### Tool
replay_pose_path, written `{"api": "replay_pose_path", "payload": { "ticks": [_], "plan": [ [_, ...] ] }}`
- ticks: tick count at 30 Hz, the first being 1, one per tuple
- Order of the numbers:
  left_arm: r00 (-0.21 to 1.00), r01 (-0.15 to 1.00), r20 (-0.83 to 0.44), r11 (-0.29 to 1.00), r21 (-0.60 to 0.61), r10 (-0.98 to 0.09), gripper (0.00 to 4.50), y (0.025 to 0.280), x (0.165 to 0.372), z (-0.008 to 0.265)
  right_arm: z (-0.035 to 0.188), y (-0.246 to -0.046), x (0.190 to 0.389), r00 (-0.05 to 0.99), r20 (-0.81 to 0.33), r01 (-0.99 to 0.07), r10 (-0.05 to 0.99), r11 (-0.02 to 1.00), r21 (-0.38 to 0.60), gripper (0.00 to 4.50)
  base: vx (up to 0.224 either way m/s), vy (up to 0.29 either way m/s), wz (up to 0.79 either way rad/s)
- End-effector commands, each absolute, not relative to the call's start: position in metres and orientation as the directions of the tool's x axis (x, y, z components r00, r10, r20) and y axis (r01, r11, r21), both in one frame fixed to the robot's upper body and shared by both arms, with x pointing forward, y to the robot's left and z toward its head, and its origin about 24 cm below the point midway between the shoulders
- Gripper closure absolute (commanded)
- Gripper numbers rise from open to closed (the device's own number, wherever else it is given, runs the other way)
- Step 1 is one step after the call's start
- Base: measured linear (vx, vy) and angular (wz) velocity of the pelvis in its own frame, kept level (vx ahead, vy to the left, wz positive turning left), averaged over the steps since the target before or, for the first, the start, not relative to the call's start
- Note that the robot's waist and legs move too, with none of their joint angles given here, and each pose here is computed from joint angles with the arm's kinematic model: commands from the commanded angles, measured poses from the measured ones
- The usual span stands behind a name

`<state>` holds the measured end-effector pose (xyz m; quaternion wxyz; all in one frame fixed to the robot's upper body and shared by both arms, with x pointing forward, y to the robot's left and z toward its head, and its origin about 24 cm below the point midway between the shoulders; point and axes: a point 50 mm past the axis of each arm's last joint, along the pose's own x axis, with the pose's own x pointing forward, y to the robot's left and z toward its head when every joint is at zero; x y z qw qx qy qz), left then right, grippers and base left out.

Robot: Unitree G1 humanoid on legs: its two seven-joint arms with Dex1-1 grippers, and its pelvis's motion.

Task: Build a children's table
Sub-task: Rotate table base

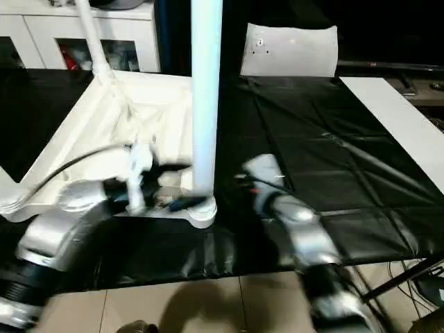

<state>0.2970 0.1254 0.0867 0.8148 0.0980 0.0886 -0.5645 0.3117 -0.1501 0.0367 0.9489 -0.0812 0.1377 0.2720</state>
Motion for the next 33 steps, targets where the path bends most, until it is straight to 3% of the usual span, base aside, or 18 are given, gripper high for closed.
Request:
{"api": "replay_pose_path", "payload": {
  "ticks": [1,2,4,16,22,33],
  "plan": [
    [0.316,0.949,-0.325,0.294,0.115,-0.892,0.76,0.130,0.301,0.089,0.045,-0.155,0.309,0.811,-0.283,-0.551,0.512,0.831,-0.075,0.00,0.000,0.000,0.00],
    [0.274,0.962,-0.412,0.245,0.123,-0.869,0.90,0.139,0.303,0.084,0.050,-0.156,0.300,0.771,-0.277,-0.608,0.573,0.792,-0.052,0.00,0.000,0.000,0.00],
    [0.249,0.968,-0.460,0.211,0.133,-0.852,0.99,0.144,0.305,0.081,0.054,-0.157,0.293,0.738,-0.274,-0.656,0.617,0.752,-0.071,0.00,0.000,0.000,0.00],
    [0.115,0.993,-0.581,0.085,0.079,-0.806,1.94,0.155,0.322,0.077,0.080,-0.165,0.260,0.611,-0.194,-0.790,0.767,0.605,-0.097,0.00,0.000,0.000,0.00],
    [0.103,0.995,-0.597,0.080,0.065,-0.795,2.31,0.160,0.326,0.074,0.080,-0.159,0.240,0.450,-0.244,-0.875,0.859,0.478,0.071,0.00,0.000,0.000,0.00],
    [0.130,0.991,-0.593,0.099,0.084,-0.795,3.14,0.162,0.331,0.070,0.078,-0.157,0.239,0.441,-0.262,-0.875,0.858,0.476,0.090,0.00,0.000,0.000,0.00]
  ]
}}
